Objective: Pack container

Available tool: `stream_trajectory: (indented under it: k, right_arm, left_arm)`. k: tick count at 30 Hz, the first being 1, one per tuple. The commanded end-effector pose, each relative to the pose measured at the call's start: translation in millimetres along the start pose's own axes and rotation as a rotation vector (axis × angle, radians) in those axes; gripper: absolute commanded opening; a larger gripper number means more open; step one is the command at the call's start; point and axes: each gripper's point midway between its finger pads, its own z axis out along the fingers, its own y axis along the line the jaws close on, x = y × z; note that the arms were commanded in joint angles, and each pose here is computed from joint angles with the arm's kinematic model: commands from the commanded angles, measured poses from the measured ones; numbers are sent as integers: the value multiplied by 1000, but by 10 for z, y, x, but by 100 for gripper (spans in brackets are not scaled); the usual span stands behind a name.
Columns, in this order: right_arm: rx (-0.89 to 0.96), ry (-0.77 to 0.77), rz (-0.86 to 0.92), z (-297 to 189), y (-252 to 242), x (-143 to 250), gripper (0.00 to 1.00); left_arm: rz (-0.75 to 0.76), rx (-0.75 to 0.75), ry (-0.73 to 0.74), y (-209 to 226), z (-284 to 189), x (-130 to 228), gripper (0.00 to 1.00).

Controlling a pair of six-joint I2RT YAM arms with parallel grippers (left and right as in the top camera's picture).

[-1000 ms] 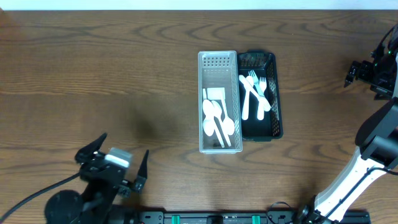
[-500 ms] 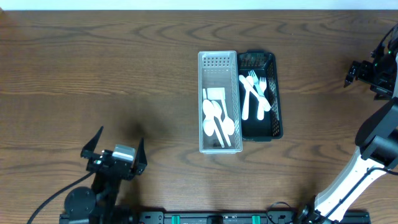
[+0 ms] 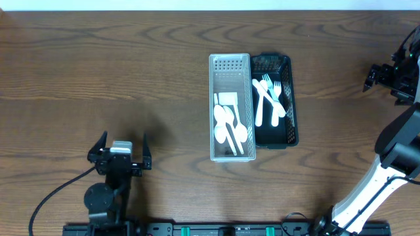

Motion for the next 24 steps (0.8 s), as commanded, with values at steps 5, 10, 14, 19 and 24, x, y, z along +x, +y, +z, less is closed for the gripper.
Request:
stream_trajectory:
  k: [5,10,14,19,24]
  right_arm:
    - [0,-5,-17,-25,11,0,99]
    - [0,-5,-17,-25,11,0,99]
    - [0,-5,-17,-25,11,0,99]
    - [0,-5,-17,-24,11,1,99]
    - [0,-5,-17,-25,11,0,99]
  left_arm:
    - [-111,-116,53,191,47,292,98]
    - [-52,-135,47,236,51,293,98]
    - [-53,-134,47,235,51,293,98]
    - [-53,-134,49,233,53,298,98]
    - [-53,-134,49,233,53,298,98]
